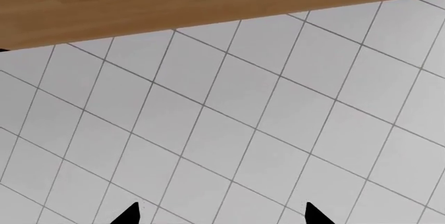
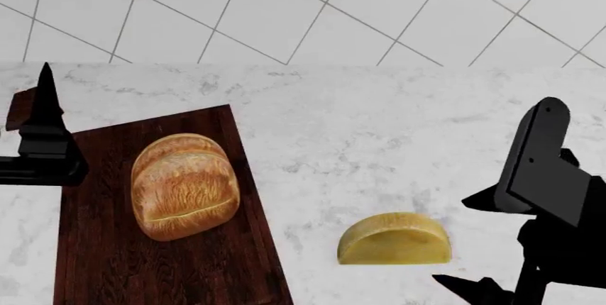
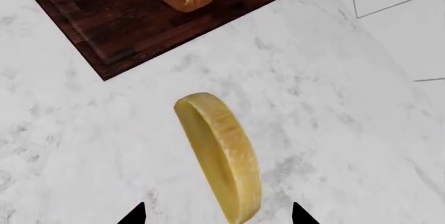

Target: Pick up the wedge of cheese and place it on the slice of bread to prepare a simple cheese on bread dish.

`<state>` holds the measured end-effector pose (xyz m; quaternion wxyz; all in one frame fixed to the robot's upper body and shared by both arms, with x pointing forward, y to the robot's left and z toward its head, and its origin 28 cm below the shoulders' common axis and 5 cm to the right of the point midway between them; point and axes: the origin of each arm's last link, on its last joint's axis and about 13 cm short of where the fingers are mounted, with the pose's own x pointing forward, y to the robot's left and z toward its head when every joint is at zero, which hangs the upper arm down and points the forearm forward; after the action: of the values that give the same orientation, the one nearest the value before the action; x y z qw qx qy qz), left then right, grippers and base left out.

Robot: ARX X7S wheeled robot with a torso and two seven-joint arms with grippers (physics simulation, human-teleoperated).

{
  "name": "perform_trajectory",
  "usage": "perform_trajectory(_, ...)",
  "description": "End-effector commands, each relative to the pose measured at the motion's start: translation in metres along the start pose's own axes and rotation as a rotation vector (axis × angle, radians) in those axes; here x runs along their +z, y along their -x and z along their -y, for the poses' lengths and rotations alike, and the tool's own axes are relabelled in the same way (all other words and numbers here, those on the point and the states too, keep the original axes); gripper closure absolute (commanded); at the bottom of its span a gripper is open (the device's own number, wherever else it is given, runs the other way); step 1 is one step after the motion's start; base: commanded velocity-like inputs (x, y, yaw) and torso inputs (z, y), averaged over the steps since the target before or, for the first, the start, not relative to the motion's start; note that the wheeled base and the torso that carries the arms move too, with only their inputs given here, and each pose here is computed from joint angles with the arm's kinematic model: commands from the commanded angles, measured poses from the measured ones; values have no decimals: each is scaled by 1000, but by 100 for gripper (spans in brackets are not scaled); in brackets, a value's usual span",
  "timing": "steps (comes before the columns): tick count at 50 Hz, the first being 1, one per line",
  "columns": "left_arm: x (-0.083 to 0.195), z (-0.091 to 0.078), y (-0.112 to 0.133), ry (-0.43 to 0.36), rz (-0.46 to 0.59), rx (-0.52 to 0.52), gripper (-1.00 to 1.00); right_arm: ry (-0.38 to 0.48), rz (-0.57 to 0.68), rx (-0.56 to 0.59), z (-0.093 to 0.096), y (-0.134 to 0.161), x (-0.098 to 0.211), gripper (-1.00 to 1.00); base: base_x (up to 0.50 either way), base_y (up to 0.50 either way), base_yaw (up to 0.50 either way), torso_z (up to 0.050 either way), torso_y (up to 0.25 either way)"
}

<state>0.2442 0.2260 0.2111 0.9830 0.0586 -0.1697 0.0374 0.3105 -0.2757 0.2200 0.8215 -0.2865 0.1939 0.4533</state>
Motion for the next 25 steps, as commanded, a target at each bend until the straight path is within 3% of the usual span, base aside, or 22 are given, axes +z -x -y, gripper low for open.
perform_trajectory(1, 0, 0, 0, 0, 0, 0, -100, 13, -48, 2, 5, -3, 1, -100, 0, 0, 0, 0, 0)
perform_trajectory(13, 0, 0, 0, 0, 0, 0, -100, 13, -48, 2, 5, -3, 1, -100, 0, 0, 0, 0, 1)
perform_trajectory(17, 0, 0, 0, 2, -1, -3, -100, 71, -67, 103, 8, -15, 2, -100, 0, 0, 0, 0, 0)
perform_trajectory(25, 0, 0, 1, -4, 0, -4, -100, 73, -86, 137, 22, -22, -4, -100, 0, 0, 0, 0, 0)
